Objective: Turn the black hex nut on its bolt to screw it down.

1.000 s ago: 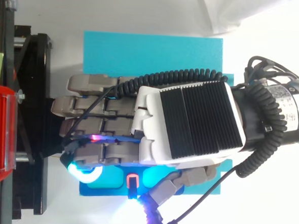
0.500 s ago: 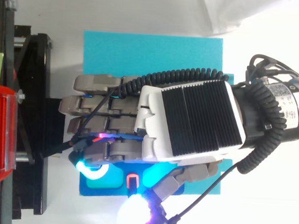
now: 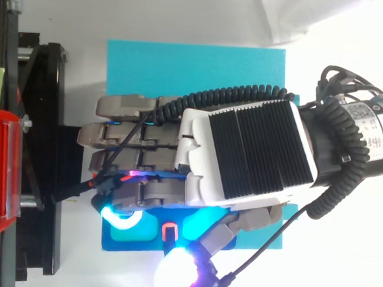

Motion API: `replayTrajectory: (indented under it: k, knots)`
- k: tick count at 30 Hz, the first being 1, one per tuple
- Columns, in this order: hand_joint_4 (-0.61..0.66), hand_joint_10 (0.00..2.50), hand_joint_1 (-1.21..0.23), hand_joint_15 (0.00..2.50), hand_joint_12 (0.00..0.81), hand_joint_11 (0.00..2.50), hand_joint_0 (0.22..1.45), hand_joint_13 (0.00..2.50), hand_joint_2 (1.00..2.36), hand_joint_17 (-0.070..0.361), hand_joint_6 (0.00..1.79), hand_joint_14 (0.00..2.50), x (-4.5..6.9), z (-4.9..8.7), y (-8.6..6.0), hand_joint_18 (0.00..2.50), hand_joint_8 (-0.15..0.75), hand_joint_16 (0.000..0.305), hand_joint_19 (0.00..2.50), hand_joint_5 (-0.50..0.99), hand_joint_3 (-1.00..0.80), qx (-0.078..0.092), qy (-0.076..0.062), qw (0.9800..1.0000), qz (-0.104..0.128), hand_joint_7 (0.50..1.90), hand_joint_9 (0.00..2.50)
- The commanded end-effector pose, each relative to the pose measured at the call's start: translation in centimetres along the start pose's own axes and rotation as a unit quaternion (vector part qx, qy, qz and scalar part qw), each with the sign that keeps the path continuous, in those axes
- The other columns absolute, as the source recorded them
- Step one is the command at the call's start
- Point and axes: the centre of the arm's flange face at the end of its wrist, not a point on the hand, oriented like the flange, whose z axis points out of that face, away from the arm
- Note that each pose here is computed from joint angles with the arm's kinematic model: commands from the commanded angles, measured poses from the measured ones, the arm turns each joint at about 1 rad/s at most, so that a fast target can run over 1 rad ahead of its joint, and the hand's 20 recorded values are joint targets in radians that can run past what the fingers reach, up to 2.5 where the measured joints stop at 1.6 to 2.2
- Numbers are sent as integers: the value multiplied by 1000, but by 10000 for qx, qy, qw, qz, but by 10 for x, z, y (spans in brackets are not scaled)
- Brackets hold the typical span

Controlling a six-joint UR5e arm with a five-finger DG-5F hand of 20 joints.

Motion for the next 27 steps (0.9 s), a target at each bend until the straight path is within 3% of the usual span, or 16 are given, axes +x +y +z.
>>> replayTrajectory:
  k: [1, 15, 27]
  knots:
    - [264, 10, -308, 129, 344, 416, 493, 369, 1000, 95, 760, 4, 0, 0, 1, 138, 310, 42, 133, -200, -500, -42, 7, 10000, -4, 749, 459]
    - [260, 10, -308, 135, 345, 412, 492, 381, 1000, 95, 748, 5, -3, -1, -1, 141, 314, 42, 134, -198, -500, -115, 8, 9999, -33, 764, 463]
    - [258, 10, -308, 136, 345, 423, 493, 386, 1000, 94, 746, 5, -7, -7, -14, 142, 313, 42, 131, -198, -500, -151, 44, 9998, -110, 763, 463]
